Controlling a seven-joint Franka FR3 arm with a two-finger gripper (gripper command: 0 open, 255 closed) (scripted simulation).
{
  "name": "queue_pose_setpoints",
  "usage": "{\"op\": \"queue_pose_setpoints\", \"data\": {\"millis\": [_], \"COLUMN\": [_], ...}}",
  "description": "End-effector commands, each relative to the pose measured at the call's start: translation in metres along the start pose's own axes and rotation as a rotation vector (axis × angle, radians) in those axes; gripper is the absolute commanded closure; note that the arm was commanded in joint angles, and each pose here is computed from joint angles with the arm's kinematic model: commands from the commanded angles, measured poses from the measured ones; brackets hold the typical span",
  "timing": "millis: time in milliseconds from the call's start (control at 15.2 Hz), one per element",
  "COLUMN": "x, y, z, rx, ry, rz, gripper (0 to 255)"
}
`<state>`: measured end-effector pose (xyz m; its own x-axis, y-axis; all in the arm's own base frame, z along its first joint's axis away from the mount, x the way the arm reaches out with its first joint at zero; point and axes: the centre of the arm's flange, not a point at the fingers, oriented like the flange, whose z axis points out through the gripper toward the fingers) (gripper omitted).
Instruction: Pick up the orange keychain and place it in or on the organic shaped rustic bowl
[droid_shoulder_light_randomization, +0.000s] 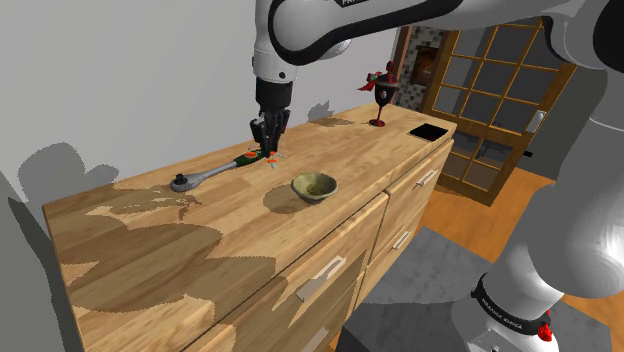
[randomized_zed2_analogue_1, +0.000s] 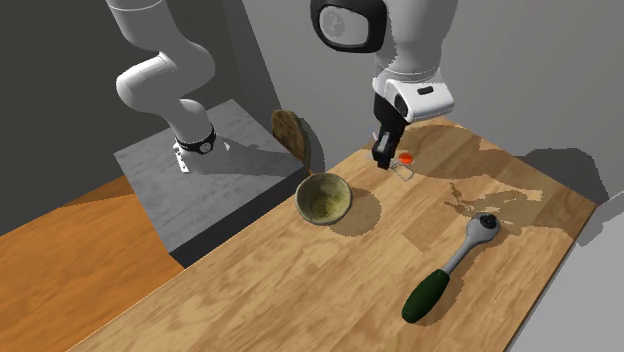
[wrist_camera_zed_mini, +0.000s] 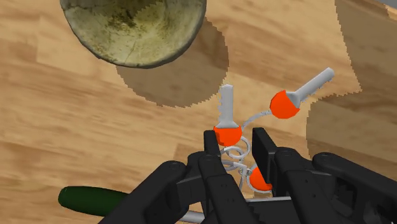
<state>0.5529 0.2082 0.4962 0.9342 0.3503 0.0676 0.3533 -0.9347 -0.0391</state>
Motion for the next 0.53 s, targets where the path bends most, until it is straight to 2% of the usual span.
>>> {"op": "queue_pose_setpoints", "data": {"millis": [0, 462], "x": [0.001, -0.071], "y": [-0.001, 0.056], "z": [-0.012, -0.024], "rx": [0.0, 0.0], "ry": [0.0, 0.0], "rz": [0.0, 0.0], "gripper": [255, 255]}}
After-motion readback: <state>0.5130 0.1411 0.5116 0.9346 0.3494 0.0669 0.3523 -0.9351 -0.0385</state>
